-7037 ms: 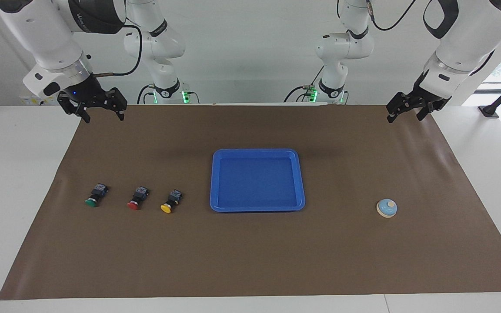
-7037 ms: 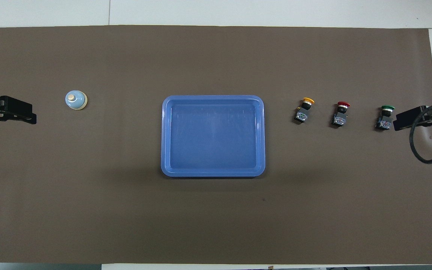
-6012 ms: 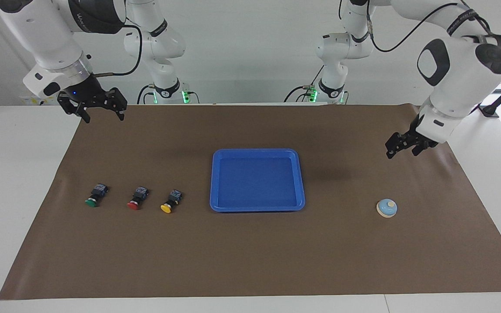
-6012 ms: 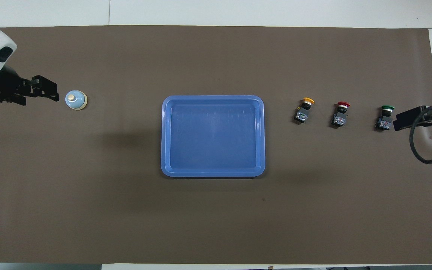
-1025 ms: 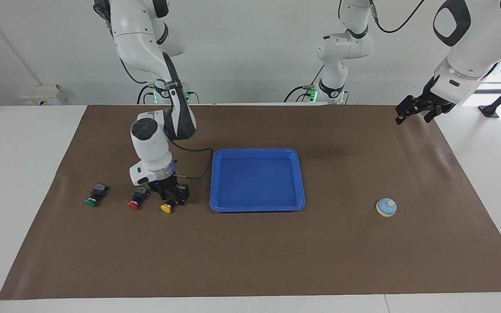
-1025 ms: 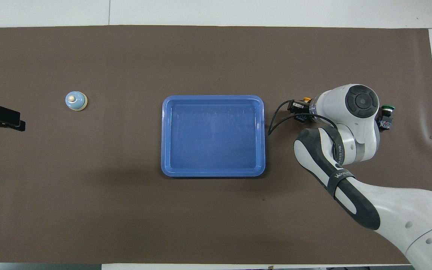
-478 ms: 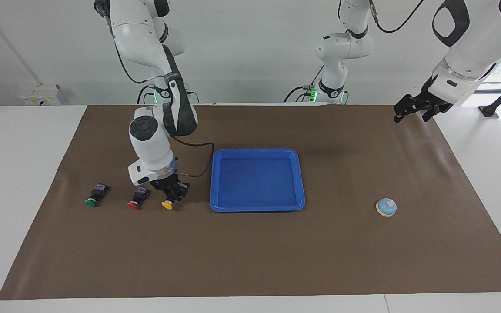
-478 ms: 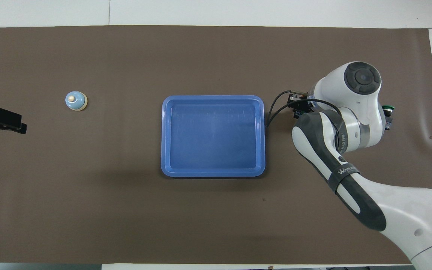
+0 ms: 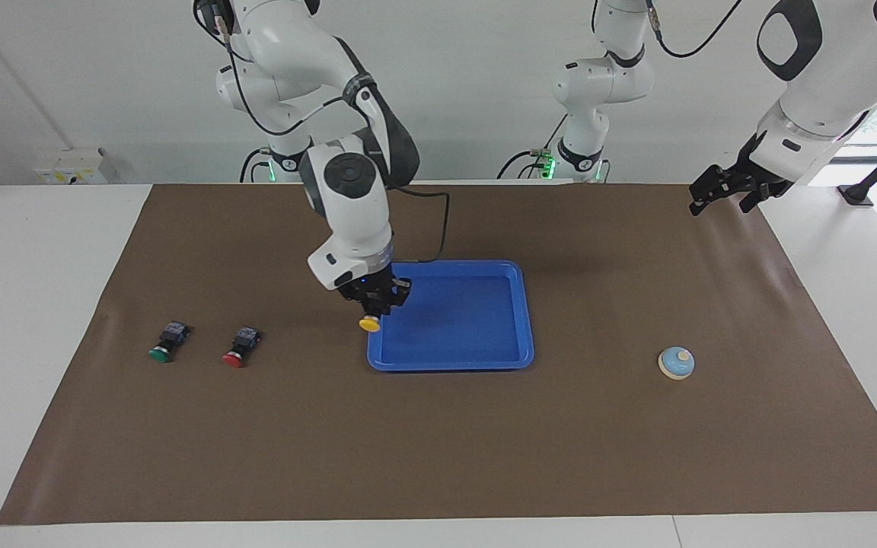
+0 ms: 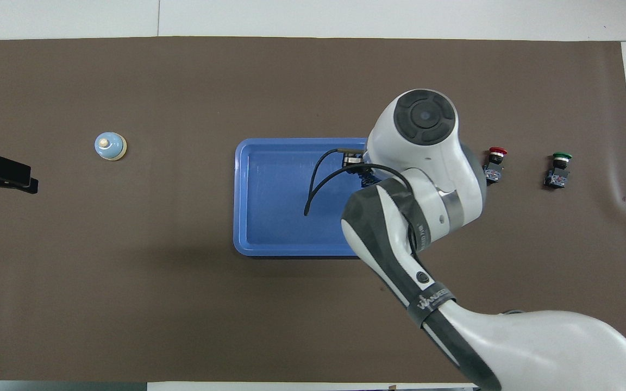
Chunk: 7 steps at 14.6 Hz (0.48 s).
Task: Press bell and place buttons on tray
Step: 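Carry the yellow button to the blue tray and release it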
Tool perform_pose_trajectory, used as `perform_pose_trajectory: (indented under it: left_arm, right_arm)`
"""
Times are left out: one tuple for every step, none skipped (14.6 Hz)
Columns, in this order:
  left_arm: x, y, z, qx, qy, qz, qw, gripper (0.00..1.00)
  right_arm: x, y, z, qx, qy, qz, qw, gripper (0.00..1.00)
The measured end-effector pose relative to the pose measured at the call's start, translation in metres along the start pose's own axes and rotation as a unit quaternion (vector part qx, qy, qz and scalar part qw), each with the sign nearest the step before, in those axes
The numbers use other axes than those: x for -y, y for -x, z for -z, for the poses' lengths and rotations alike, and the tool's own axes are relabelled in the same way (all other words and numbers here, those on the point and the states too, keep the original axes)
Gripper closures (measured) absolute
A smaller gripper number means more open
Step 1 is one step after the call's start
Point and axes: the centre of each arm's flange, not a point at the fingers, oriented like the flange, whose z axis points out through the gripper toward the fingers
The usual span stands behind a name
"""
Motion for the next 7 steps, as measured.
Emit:
perform_pose_trajectory:
  left_arm:
    - [0.000,0.000,0.000,0.000,0.000,0.002,1.000,0.00]
    - [0.001,0.000,0.000,0.000,0.000,0.004,1.000,0.00]
    - [0.001,0.000,0.000,0.000,0.000,0.006,1.000,0.00]
    - [0.001,0.000,0.000,0.000,0.000,0.007,1.000,0.00]
    - [0.001,0.000,0.000,0.000,0.000,0.007,1.000,0.00]
    - [0.001,0.000,0.000,0.000,-0.001,0.007,1.000,0.00]
    - [0.002,0.000,0.000,-0.001,-0.001,0.007,1.000,0.00]
  right_arm:
    - [0.010,0.011,-0.013,0.001,0.001,0.005,1.000,0.59]
    - [0.015,0.020,-0.028,0.001,0.001,0.012,1.000,0.59]
    - [0.016,0.027,-0.044,0.000,0.000,0.016,1.000,0.59]
    - [0.015,0.034,-0.060,-0.002,0.000,0.019,1.000,0.59]
    - [0.013,0.039,-0.074,-0.003,-0.001,0.020,1.000,0.59]
    - [0.011,0.043,-0.083,-0.004,-0.002,0.020,1.000,0.59]
    - [0.009,0.045,-0.087,-0.003,-0.001,0.012,1.000,0.59]
